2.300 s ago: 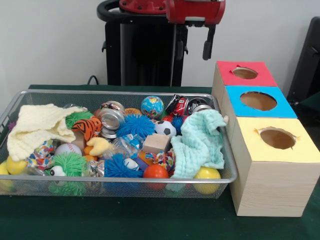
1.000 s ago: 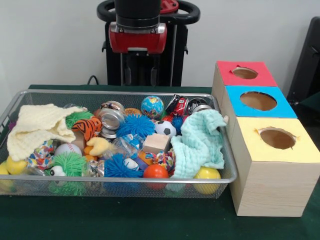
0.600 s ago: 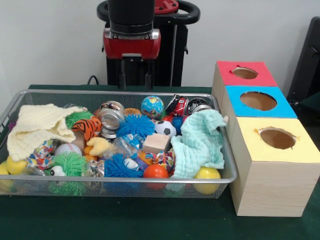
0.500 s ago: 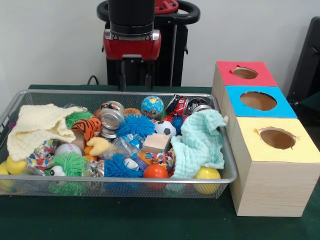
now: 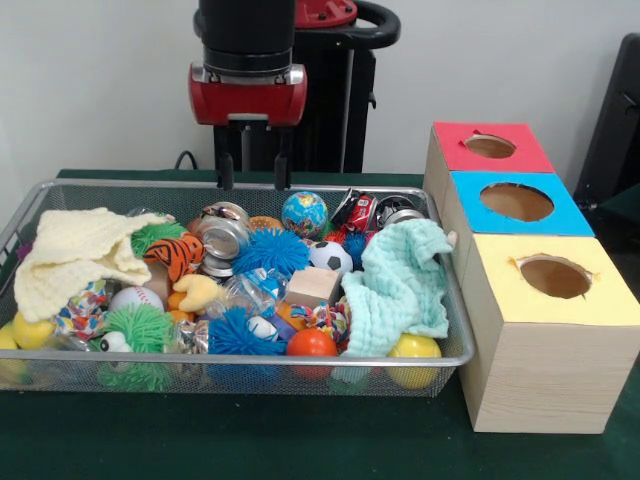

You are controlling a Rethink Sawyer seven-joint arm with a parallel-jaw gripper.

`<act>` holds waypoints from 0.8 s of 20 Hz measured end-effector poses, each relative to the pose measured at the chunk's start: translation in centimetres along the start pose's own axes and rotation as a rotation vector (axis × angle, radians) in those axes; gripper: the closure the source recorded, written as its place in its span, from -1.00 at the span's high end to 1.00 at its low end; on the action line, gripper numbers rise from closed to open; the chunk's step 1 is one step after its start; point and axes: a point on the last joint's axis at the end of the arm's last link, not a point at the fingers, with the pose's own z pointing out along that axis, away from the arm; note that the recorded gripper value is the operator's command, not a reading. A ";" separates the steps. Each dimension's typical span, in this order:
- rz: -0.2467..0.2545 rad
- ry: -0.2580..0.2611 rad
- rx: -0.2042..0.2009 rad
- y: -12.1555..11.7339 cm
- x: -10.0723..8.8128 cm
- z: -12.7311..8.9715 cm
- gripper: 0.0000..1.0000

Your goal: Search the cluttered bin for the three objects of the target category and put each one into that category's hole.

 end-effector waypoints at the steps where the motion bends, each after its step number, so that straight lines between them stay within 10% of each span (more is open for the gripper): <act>1: -0.001 -0.003 0.001 -0.2 -0.1 0.0 1.00; 16: 0.044 -0.049 -0.017 -4.0 -1.3 -0.6 1.00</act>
